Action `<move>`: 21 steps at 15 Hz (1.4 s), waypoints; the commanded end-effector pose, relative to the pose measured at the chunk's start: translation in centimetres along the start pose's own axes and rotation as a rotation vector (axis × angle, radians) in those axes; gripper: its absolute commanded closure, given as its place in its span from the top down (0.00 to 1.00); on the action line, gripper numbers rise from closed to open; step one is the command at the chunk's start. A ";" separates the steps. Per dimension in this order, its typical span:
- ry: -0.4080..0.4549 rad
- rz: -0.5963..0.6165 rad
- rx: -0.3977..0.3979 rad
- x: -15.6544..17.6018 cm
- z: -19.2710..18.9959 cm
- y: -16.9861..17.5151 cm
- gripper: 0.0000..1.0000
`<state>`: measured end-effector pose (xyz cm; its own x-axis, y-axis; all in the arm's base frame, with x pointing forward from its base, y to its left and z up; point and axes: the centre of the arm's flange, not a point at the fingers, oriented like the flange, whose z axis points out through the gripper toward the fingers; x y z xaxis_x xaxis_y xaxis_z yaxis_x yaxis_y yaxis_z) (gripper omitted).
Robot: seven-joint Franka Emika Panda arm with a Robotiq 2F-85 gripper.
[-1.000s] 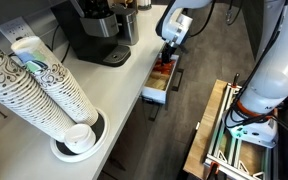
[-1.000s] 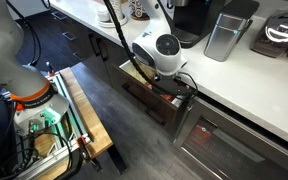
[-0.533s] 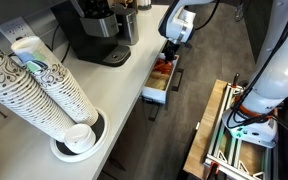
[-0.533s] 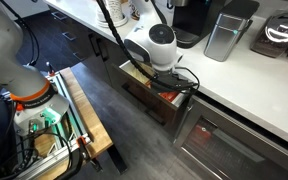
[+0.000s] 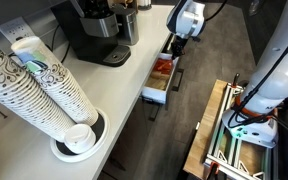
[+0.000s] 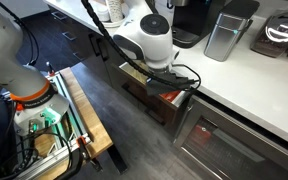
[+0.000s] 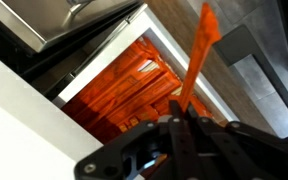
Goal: Remove one orange packet from the drawer
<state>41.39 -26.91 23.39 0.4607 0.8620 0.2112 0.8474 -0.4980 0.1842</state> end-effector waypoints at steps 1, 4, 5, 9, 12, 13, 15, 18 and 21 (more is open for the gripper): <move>0.062 -0.019 0.017 -0.1 -3.2 -1.4 0.08; 0.121 -0.047 0.029 0.4 -4.7 -1.7 0.08; 0.137 -0.056 0.035 0.7 -5.0 -1.7 0.08; 0.236 -0.144 0.098 1.8 -5.7 -2.0 0.08; 0.321 -0.170 0.133 3.8 -5.3 -2.2 0.08; 0.352 -0.165 0.142 4.6 -5.0 -2.3 0.08; 0.405 -0.172 0.152 6.8 -4.3 -2.6 0.08; 0.452 -0.145 0.098 10.7 -3.3 -2.6 0.08; 0.488 -0.092 0.043 13.9 -2.2 -2.4 0.08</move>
<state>43.71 -16.09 29.05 0.2132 0.7690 0.6027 0.9194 -0.3666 0.1425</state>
